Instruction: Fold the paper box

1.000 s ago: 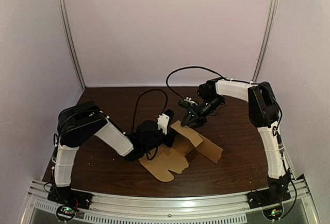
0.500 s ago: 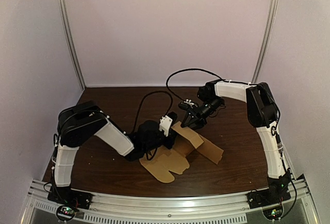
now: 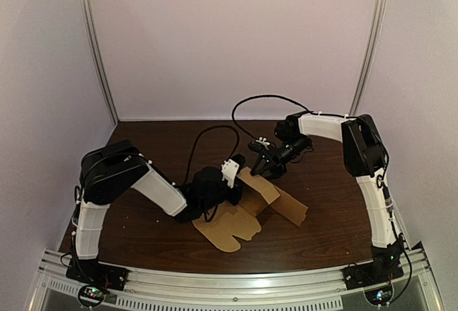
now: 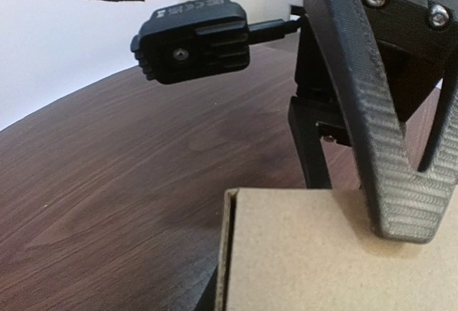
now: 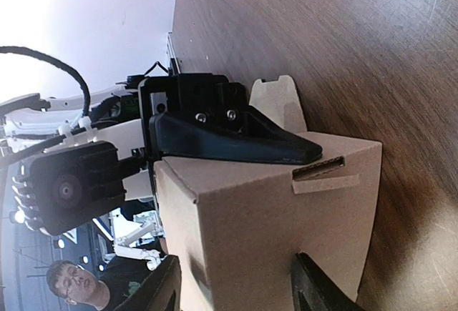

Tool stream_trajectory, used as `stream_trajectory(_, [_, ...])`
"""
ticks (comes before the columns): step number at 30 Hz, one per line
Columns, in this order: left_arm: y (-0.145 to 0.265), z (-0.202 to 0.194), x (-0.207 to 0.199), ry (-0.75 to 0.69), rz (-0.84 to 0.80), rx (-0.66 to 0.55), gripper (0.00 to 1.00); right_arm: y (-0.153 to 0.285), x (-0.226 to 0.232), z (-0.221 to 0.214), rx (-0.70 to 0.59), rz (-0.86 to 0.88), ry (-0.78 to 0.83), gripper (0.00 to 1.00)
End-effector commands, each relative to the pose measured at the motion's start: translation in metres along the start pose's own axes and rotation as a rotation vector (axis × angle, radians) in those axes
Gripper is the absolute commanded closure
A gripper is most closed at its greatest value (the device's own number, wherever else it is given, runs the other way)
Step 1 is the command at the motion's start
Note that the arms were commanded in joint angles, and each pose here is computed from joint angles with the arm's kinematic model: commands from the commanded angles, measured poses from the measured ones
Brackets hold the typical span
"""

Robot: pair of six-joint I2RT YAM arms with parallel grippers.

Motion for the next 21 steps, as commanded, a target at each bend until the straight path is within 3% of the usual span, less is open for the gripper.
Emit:
stream_trajectory(1, [-0.005, 0.001, 0.007, 0.043, 0.181, -0.086, 0.9, -0.016, -0.003, -0.006, -0.029, 0.129, -0.084, 0.46])
stream_trajectory(5, [-0.007, 0.001, 0.005, 0.044, 0.209, -0.073, 0.86, -0.02, -0.001, -0.002, -0.043, 0.16, -0.087, 0.47])
stream_trajectory(15, [0.017, 0.012, -0.008, -0.03, 0.053, -0.017, 0.59, 0.016, 0.008, 0.012, -0.065, 0.073, 0.009, 0.47])
stream_trajectory(21, [0.043, 0.017, -0.004, -0.092, 0.073, 0.054, 0.51, 0.028, 0.025, 0.008, -0.043, 0.026, 0.069, 0.47])
Point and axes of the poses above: each gripper's point midway between its finger pads, its own y axis back along the fingers, its own x axis along the line the jaws close on, z = x × y, the point moved 9 cm from there along y, back along the fingers, and after that the axes turned 14 degrees about y, right-handed, at the moved point
